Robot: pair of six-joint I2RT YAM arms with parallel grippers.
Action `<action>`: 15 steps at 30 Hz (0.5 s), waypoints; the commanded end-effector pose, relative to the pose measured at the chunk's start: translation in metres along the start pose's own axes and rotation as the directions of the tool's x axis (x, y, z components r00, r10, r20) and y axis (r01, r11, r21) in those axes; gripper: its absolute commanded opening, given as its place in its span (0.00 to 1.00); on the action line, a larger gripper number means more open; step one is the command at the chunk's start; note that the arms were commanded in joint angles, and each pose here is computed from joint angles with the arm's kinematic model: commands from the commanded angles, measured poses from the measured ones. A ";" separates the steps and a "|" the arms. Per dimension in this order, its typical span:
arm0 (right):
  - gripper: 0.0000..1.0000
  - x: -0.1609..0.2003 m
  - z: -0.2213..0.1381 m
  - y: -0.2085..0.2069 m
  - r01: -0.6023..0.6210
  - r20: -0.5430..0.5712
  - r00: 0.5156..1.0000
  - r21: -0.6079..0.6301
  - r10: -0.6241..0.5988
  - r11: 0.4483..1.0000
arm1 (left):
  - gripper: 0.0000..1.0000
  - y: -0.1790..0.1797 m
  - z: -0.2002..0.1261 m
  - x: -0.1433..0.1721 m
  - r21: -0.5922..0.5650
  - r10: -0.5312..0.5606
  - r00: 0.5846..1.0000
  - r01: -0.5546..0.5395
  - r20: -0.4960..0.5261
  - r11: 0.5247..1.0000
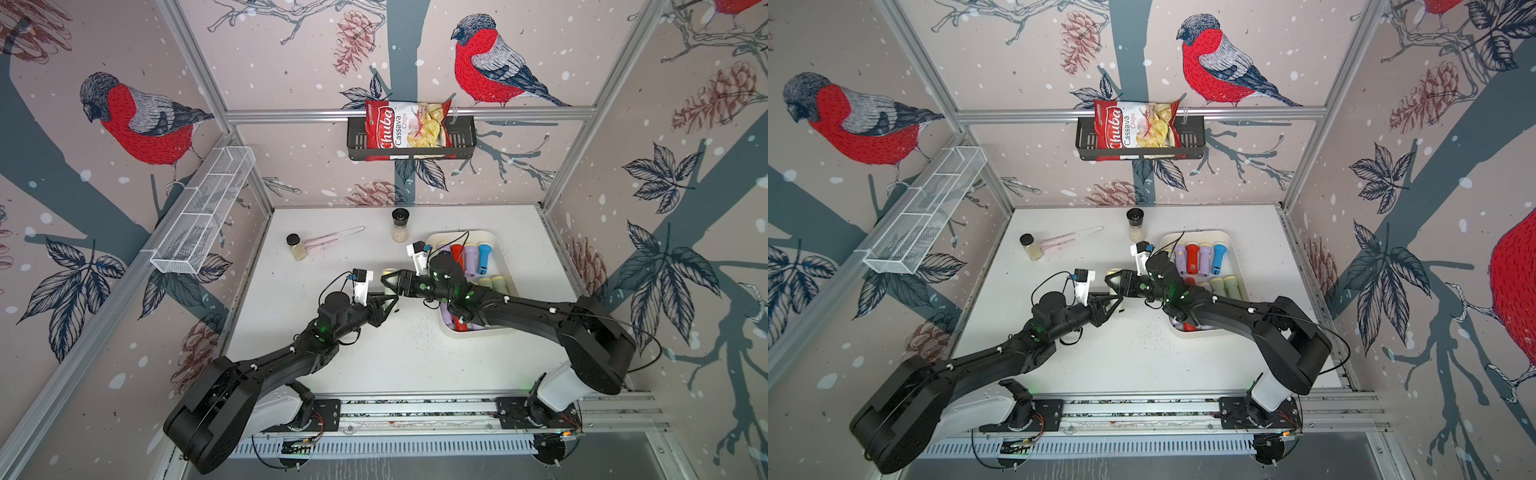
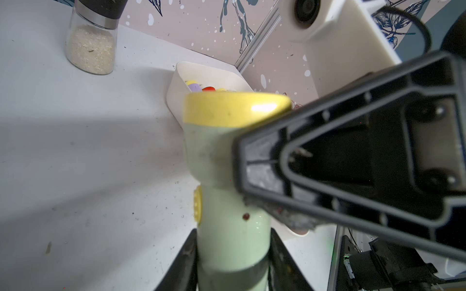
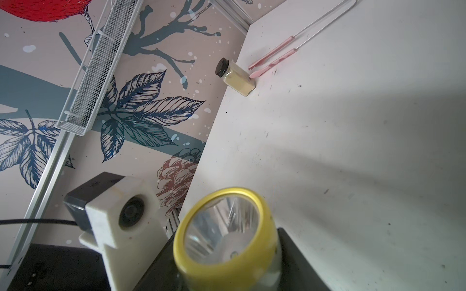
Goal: Put the flashlights into the storage boxes
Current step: Pick up the flashlight from the center of the board.
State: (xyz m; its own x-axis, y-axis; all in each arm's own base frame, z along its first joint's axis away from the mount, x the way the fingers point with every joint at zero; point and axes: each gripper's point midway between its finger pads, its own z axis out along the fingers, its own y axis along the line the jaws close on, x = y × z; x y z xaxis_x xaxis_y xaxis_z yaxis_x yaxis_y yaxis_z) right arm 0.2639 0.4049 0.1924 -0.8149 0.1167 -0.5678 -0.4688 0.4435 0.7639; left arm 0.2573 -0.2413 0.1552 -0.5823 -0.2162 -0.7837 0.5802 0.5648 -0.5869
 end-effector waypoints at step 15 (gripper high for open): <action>0.37 -0.017 -0.017 -0.006 0.042 0.046 0.998 0.041 -0.044 0.998 | 0.55 -0.006 0.001 -0.009 0.007 0.012 1.000 -0.012 0.024 1.000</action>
State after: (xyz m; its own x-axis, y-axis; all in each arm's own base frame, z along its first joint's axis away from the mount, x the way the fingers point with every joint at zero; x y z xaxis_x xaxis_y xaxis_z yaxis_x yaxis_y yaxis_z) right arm 0.2687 0.3933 0.1960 -0.8011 0.1254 -0.5853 -0.4680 0.4784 0.7430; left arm 0.2588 -0.2421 0.1604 -0.5728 -0.2274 -0.7875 0.5807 0.5655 -0.5856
